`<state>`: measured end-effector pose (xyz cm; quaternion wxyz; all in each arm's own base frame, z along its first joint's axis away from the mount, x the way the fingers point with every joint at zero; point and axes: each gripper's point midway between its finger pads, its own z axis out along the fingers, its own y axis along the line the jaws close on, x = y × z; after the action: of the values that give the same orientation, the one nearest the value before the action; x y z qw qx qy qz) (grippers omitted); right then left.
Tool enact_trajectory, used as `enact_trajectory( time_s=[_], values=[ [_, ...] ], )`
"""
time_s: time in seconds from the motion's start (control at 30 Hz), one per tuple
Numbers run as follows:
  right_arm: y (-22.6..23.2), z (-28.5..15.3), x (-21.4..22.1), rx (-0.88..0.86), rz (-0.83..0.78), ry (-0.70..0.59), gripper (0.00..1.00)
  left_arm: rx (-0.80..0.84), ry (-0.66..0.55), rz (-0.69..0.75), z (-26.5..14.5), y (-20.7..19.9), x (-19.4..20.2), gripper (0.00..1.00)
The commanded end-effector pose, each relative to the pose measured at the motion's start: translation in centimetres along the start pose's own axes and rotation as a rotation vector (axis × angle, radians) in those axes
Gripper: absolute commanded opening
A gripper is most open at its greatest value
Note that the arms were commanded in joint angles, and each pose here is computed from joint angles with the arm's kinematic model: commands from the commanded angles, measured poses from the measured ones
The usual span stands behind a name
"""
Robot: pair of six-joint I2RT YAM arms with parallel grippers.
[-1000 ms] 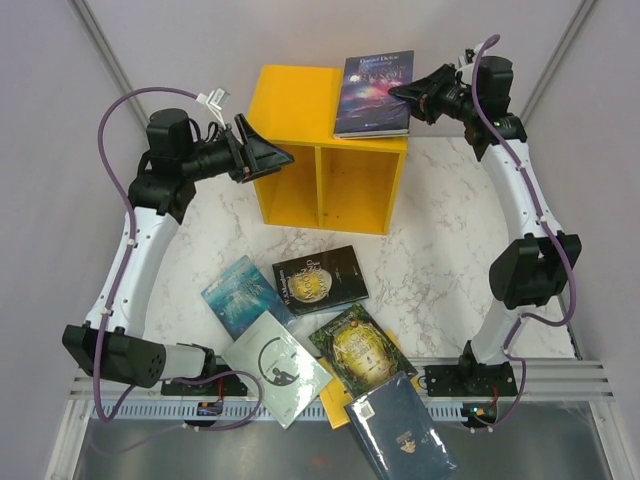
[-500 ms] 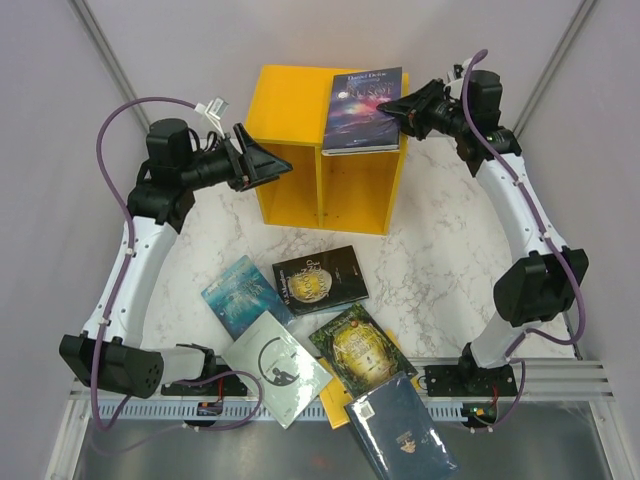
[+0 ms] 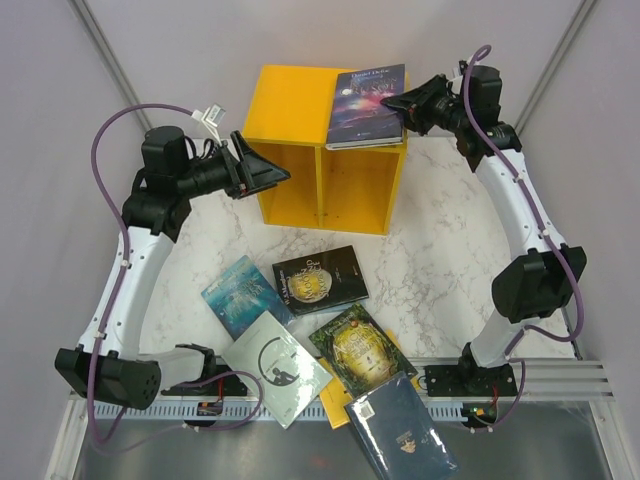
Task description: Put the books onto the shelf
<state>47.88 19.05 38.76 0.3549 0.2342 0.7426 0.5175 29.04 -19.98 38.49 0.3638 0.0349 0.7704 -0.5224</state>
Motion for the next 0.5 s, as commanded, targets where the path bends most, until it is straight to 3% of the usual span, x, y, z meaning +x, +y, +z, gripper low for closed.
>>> enact_trajectory(
  time_s=[0.0, 0.17, 0.2, 0.23, 0.27, 0.3, 0.47],
  values=[
    [-3.8, 1.1, -2.5, 0.133, -0.12, -0.099, 0.0, -0.002, -0.002, 0.039, -0.6, 0.0, 0.3, 0.76],
    [-4.6, 1.2, -2.1, 0.148, -0.119, -0.082, 0.0, -0.008, 0.003, 0.038, -0.3, 0.3, 0.3, 0.76],
    [-5.1, 1.0, -2.0, 0.166, -0.125, -0.073, 0.09, -0.008, 0.005, 0.036, -0.2, 0.4, 0.3, 0.76],
    [-5.0, 1.0, -2.0, 0.168, -0.134, -0.069, 0.39, -0.011, 0.007, 0.037, -0.2, 0.6, 0.4, 0.76],
    [-5.1, 0.8, -1.8, 0.176, -0.139, -0.059, 0.5, -0.015, 0.009, 0.034, -0.1, 0.8, 0.4, 0.76],
    [-5.6, 0.6, -1.5, 0.198, -0.14, -0.049, 0.98, -0.016, 0.01, 0.034, 0.0, 0.8, 0.4, 0.76],
    [-7.1, -2.4, -2.6, 0.347, -0.225, -0.071, 0.98, -0.024, 0.018, 0.03, 0.2, 1.3, 0.4, 0.76]
  ],
)
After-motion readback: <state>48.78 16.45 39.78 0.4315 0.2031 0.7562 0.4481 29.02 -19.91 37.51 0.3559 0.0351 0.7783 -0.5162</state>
